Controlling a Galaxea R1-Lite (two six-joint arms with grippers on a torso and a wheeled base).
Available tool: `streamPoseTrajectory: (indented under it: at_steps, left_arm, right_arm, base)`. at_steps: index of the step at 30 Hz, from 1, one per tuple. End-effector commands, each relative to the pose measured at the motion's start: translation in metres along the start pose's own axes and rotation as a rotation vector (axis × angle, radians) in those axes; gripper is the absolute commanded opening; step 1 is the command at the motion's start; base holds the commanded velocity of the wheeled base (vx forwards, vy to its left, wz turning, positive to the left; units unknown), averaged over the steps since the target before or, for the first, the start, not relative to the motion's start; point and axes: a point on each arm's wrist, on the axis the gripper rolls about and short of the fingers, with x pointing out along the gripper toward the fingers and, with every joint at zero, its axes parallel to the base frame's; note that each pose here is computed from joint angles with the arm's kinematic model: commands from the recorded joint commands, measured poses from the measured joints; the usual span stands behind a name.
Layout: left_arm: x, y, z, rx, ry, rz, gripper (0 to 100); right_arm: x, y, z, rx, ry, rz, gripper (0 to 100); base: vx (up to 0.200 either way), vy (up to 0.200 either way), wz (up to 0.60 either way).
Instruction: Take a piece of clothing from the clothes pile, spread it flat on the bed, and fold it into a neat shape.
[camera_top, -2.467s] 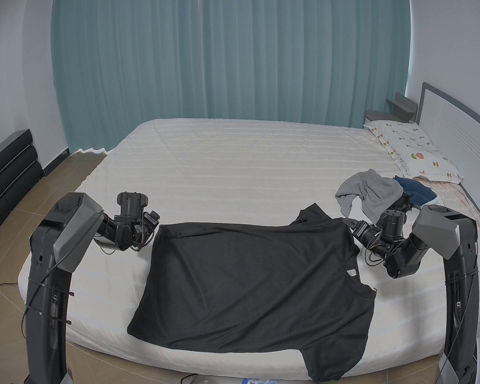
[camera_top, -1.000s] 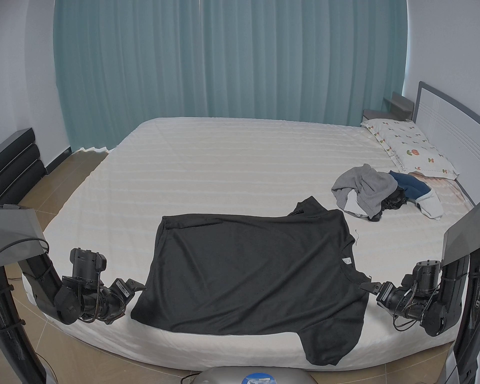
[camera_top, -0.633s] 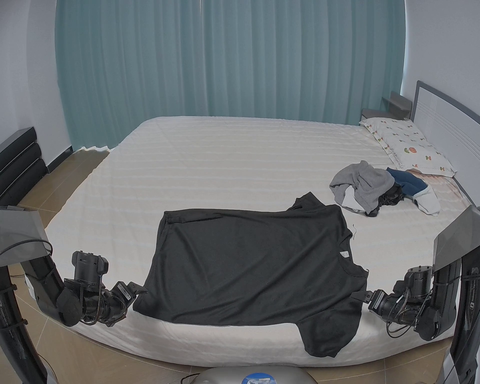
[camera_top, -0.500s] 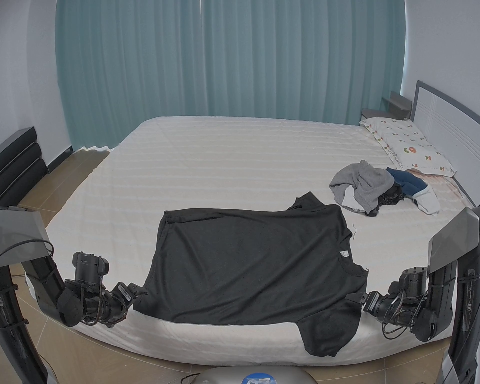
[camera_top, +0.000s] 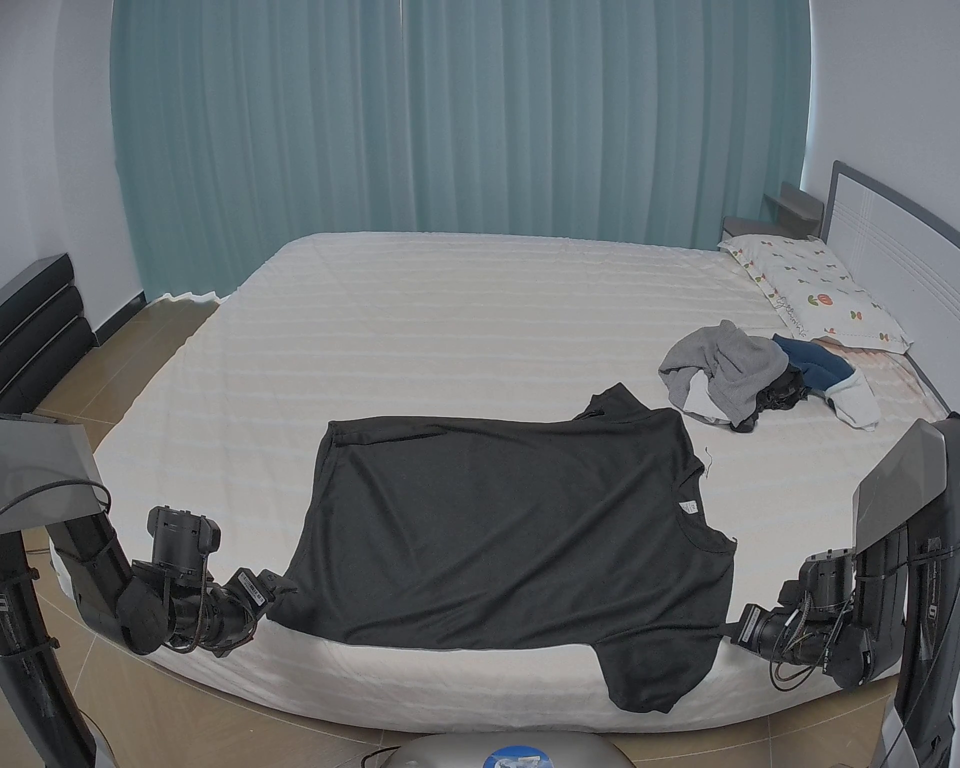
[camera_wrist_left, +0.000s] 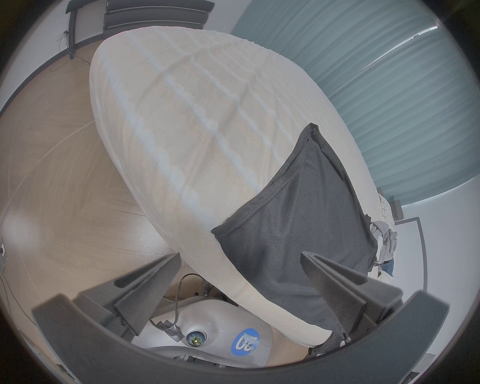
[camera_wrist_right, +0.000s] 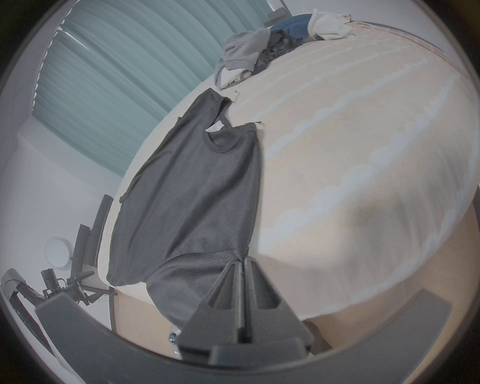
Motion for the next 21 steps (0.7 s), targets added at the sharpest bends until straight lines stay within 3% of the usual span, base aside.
streamPoseTrajectory:
  at_steps: [1, 7, 11, 15, 21]
  left_arm:
    - [0.001, 0.001, -0.001, 0.006, 0.004, 0.008, 100]
    - [0.001, 0.006, -0.006, 0.062, 0.016, 0.032, 100]
    - [0.001, 0.006, -0.009, 0.075, 0.026, 0.033, 100]
    - [0.003, 0.003, -0.012, 0.098, 0.033, 0.032, 100]
    - [0.008, -0.001, -0.017, 0.126, 0.015, 0.057, 100]
  right_arm:
    - [-0.008, -0.003, -0.004, -0.014, 0.015, -0.015, 0]
    - [-0.021, -0.007, -0.008, -0.083, 0.043, -0.034, 0]
    - [-0.026, -0.009, -0.002, -0.084, 0.02, -0.047, 0]
    - [-0.027, -0.012, -0.007, -0.114, 0.074, -0.07, 0]
    - [-0.026, -0.013, -0.009, -0.121, 0.082, -0.073, 0]
  base:
    - [0.0, 0.0, 0.0]
    - [0.0, 0.0, 0.0]
    - [0.0, 0.0, 0.0]
    - [0.0, 0.0, 0.0]
    - [0.0, 0.0, 0.0]
